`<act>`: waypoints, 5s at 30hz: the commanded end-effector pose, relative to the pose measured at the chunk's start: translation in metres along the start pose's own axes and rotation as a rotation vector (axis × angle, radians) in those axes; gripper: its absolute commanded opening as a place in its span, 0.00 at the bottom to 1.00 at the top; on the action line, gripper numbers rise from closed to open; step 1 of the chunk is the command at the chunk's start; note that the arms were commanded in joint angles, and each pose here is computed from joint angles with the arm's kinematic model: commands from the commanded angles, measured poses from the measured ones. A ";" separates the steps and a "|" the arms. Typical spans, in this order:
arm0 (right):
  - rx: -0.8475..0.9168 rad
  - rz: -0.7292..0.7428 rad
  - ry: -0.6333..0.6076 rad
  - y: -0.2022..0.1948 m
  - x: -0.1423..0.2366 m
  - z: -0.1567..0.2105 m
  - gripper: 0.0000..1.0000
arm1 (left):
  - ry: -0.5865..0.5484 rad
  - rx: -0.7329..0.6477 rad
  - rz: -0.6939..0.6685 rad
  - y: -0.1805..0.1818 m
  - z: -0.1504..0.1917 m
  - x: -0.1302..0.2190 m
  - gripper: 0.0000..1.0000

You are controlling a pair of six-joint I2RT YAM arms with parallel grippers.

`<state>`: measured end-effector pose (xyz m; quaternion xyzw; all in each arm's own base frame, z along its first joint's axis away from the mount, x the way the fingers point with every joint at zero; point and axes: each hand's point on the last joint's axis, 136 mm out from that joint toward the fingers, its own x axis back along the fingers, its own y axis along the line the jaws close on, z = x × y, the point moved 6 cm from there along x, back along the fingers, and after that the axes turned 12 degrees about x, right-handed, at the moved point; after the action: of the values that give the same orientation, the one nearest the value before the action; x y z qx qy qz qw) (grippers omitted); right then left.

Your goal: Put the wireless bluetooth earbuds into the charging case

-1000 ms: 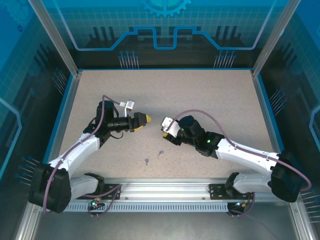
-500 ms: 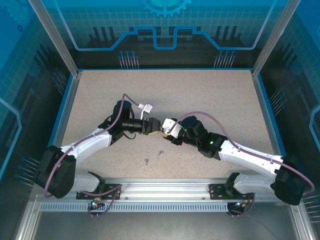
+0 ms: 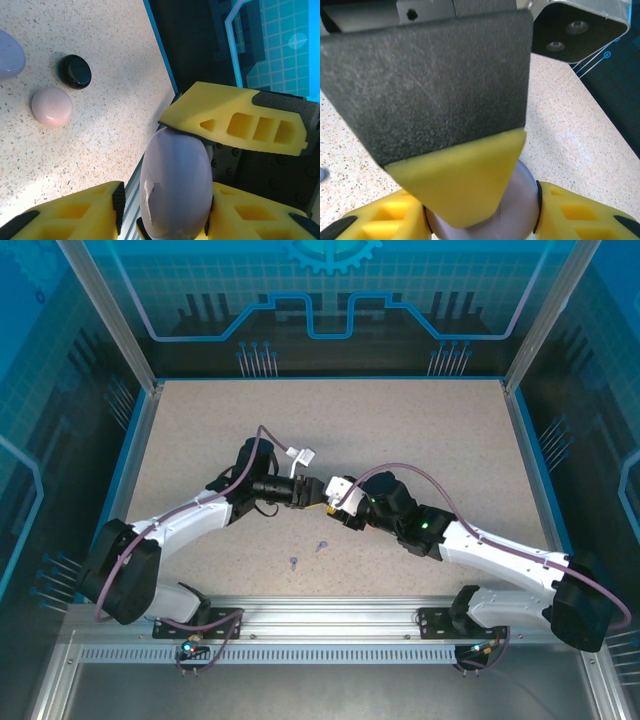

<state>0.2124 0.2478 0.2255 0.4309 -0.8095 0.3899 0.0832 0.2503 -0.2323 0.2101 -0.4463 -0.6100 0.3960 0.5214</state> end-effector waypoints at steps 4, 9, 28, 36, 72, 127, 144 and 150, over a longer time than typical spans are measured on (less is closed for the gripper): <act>-0.005 0.051 0.012 -0.008 0.001 0.001 0.44 | 0.029 -0.042 0.008 -0.009 -0.002 -0.003 0.37; -0.030 0.051 0.014 -0.010 0.000 0.001 0.44 | 0.033 -0.056 0.014 -0.012 -0.002 -0.003 0.26; -0.387 -0.024 -0.341 -0.047 0.088 -0.028 1.00 | -0.278 -0.492 0.087 -0.054 -0.003 0.027 0.15; -0.551 -0.037 -0.463 -0.063 0.110 -0.049 1.00 | -0.467 -0.964 0.189 -0.094 0.034 0.037 0.10; -0.534 -0.030 -0.465 -0.090 0.096 -0.076 1.00 | -0.494 -1.100 0.248 -0.112 0.048 0.045 0.04; -0.530 -0.047 -0.377 -0.098 0.089 -0.071 1.00 | -0.473 -1.113 0.220 -0.102 0.051 0.043 0.02; -0.690 0.064 -0.184 -0.096 0.102 -0.041 0.99 | -0.563 -1.125 0.157 -0.089 0.058 0.055 0.00; -0.894 0.028 0.114 -0.075 0.077 -0.002 0.96 | -0.595 -1.126 0.103 -0.081 0.070 0.068 0.00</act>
<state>0.2181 0.1869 0.3341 0.3799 -0.9026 0.0426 0.1978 0.1705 -0.1980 0.2976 -0.5672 -0.8081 0.1591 0.0064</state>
